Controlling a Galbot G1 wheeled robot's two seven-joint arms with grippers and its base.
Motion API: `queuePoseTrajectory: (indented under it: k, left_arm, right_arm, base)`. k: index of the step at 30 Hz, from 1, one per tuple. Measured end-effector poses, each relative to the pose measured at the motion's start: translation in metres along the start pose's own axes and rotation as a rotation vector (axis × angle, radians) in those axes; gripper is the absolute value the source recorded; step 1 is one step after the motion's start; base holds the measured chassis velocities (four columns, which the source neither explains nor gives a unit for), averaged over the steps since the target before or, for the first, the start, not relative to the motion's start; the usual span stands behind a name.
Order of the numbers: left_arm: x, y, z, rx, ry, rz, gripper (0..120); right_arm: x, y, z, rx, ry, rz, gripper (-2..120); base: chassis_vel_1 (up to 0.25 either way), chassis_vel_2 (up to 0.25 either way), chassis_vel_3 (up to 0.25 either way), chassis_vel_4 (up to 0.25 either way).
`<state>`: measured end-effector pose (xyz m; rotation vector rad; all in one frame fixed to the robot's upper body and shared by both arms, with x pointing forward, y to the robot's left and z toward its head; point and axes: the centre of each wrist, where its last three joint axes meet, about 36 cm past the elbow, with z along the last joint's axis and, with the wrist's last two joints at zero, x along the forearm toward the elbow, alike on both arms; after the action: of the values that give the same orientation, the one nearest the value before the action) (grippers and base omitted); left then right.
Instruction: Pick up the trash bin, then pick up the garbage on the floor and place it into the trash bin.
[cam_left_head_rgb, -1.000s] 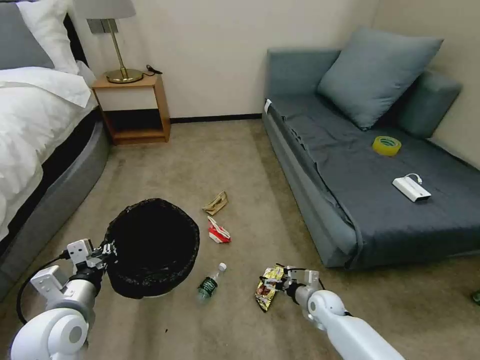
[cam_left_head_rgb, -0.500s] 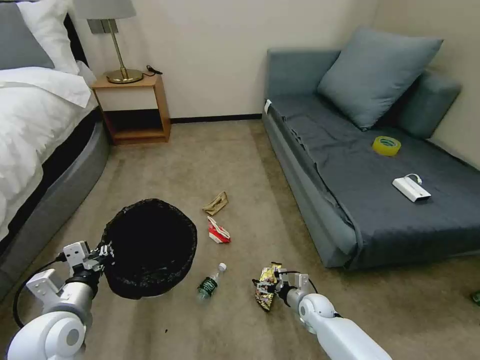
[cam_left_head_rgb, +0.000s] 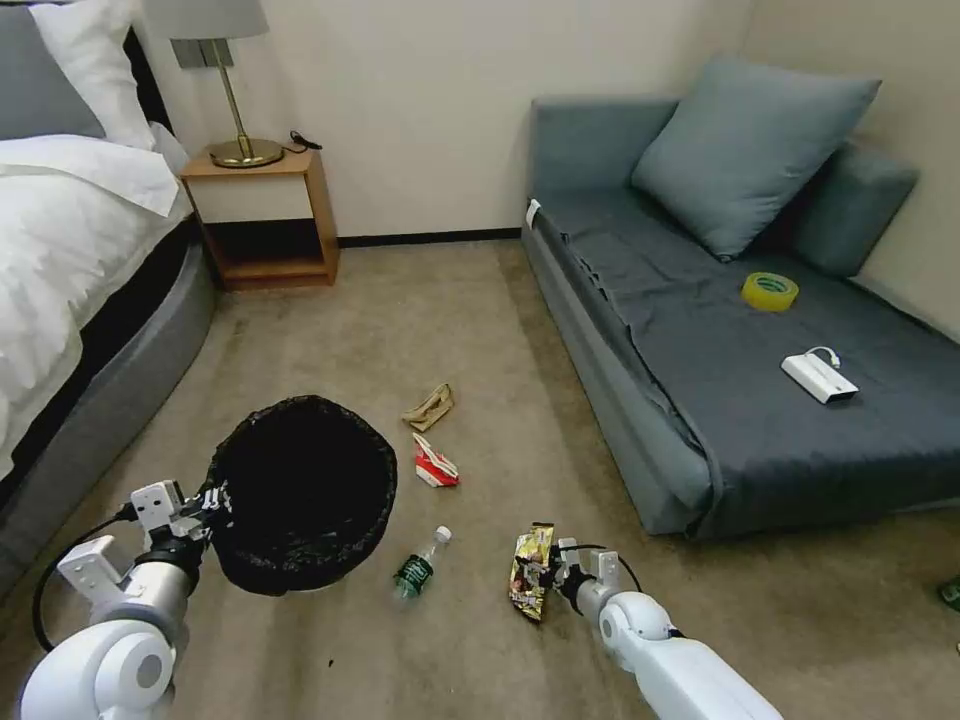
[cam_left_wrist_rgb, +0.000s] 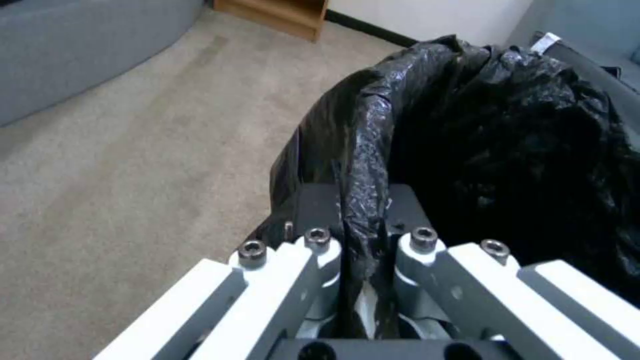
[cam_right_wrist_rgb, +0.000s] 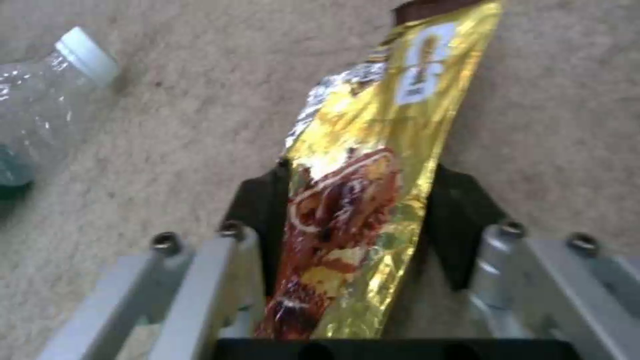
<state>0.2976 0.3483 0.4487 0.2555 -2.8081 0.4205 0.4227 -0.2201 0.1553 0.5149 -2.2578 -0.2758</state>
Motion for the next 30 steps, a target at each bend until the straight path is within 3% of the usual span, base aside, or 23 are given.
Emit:
queuePoseTrajectory:
  k: [1,3,11,22,30]
  left_arm:
    - [0.000,0.000,0.000,0.000,0.000,0.000,5]
    - [0.000,0.000,0.001,0.002,0.003,0.000,5]
    - [0.001,-0.001,0.003,0.007,0.003,-0.002,5]
    - [0.002,-0.002,0.005,0.014,0.006,-0.001,5]
    - [-0.001,-0.006,0.012,0.028,0.025,0.013,5]
  right_arm:
    - [0.000,0.000,0.000,0.000,0.000,0.000,42]
    - [-0.001,0.002,0.002,0.005,0.003,-0.004,29]
    - [0.000,0.004,-0.001,0.005,-0.004,-0.007,1]
    - [0.010,0.009,-0.026,0.011,-0.079,-0.010,0]
    - [0.062,0.034,-0.116,0.100,-0.323,-0.071,0]
  base:
    - [0.000,0.000,0.000,0.000]
    - [0.000,0.000,0.000,0.000]
    - [0.000,0.000,0.000,0.000]
    - [0.000,0.000,0.000,0.000]
    - [0.000,0.000,0.000,0.000]
